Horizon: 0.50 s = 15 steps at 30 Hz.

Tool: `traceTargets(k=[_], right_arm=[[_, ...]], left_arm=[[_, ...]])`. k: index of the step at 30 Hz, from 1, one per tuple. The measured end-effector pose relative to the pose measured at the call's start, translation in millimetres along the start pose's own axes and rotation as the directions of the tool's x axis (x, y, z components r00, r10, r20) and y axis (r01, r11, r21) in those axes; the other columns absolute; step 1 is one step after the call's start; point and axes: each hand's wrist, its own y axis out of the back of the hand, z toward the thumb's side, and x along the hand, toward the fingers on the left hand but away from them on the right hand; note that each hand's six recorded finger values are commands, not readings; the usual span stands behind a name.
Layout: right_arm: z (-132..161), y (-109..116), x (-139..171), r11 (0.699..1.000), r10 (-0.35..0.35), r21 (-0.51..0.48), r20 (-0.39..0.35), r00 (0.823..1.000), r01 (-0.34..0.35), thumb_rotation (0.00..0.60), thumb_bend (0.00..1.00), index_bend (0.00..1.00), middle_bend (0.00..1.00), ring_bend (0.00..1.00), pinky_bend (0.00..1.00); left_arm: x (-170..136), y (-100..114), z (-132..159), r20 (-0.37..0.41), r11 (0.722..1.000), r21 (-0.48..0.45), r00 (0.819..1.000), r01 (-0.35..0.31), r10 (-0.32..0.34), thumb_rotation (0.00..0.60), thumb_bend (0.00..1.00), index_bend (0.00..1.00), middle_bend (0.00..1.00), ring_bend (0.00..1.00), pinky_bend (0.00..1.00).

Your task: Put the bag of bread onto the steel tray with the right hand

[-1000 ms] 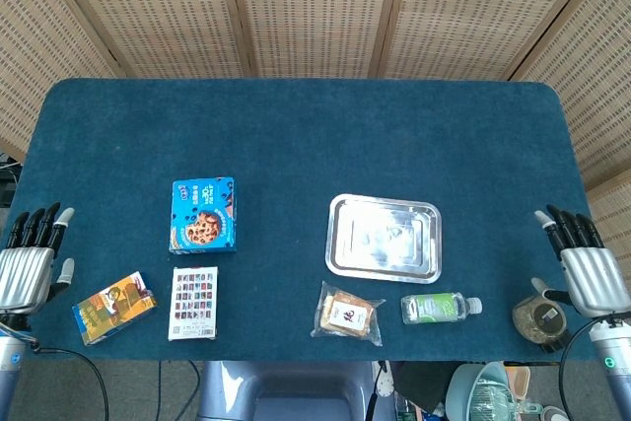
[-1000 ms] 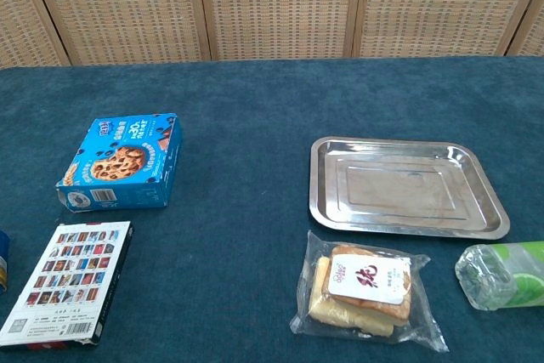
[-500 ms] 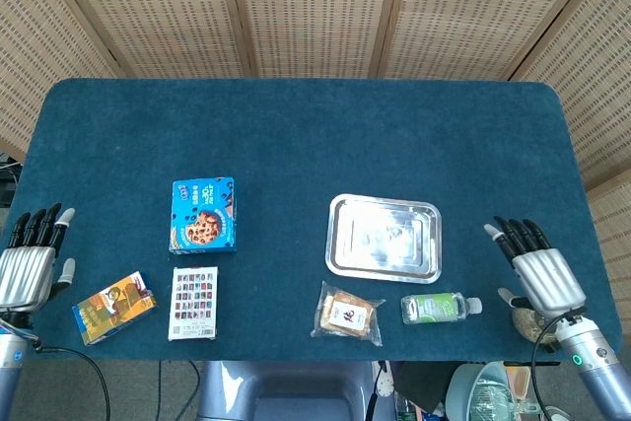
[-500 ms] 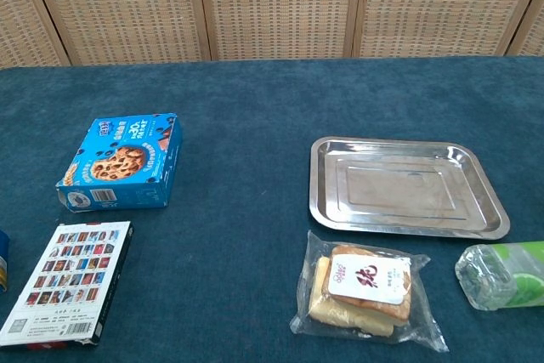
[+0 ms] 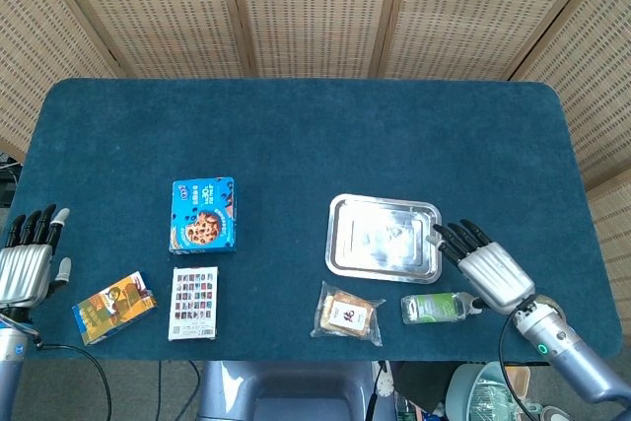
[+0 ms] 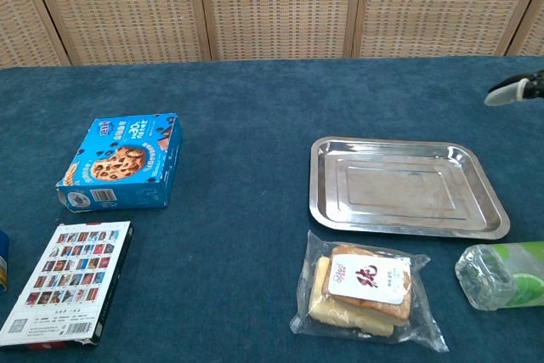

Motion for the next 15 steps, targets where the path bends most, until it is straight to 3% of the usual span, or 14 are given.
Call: traceTargets(k=[11, 15], right_arm=[[39.1, -3.6, -21.3, 0.998, 0.050, 0.051, -0.149, 0.988, -0.042, 0.600, 0.22, 0.01, 0.00, 0.00, 0.00], [48.4, -6.5, -22.1, 0.997, 0.064, 0.050, -0.171, 0.983, -0.056, 0.600, 0.22, 0.01, 0.00, 0.00, 0.00]], left_arm=[[9.2, -12.2, -7.7, -0.041, 0.999, 0.001, 0.998, 0.041, -0.041, 0.600, 0.50, 0.00, 0.00, 0.00, 0.00], [9.6, -12.2, -8.2, -0.047, 0.999, -0.001, 0.998, 0.039, -0.039, 0.600, 0.50, 0.00, 0.00, 0.00, 0.00]])
